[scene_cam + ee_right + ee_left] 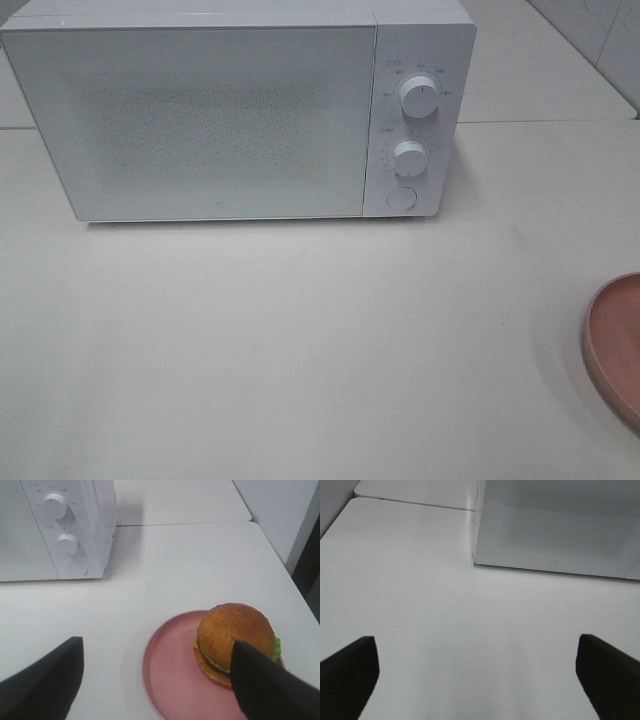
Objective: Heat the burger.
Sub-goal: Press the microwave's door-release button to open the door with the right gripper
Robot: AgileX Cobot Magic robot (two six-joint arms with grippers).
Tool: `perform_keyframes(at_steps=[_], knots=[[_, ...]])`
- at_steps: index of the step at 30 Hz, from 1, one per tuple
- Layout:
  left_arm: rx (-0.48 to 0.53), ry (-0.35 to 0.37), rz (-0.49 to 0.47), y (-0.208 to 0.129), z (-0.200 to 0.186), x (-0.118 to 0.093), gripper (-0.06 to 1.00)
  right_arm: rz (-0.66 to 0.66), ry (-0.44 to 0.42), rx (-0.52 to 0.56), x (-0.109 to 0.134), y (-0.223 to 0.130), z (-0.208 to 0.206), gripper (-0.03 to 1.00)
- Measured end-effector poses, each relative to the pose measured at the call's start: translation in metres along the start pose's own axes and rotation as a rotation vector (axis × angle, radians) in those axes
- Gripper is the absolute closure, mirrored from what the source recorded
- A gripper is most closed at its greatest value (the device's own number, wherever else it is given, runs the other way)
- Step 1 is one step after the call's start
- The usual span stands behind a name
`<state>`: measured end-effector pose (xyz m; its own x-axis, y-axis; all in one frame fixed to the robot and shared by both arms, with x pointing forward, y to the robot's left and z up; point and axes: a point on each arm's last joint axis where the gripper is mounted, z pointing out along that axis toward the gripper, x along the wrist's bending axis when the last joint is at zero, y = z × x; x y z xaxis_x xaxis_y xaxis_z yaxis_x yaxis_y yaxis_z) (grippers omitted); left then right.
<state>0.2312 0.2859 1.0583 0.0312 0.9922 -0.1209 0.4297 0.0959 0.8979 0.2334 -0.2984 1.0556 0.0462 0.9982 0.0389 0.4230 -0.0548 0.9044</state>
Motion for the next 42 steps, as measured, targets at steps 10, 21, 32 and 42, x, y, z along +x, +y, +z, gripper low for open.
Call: perform_keyframes(at_steps=[10,21,32,42], knots=[[0.0,0.0,0.0,0.0,0.0,0.0,-0.05,-0.003,-0.005,0.0,0.0,0.0,0.0,0.21],[0.0,0.0,0.0,0.0,0.0,0.0,-0.05,0.006,-0.001,0.017,0.0,0.002,0.002,0.21],[0.0,0.0,0.0,0.0,0.0,0.0,-0.05,0.004,-0.009,0.099,0.001,0.023,0.03,0.21],[0.0,0.0,0.0,0.0,0.0,0.0,-0.05,0.004,-0.01,0.123,0.001,0.036,0.053,0.21]])
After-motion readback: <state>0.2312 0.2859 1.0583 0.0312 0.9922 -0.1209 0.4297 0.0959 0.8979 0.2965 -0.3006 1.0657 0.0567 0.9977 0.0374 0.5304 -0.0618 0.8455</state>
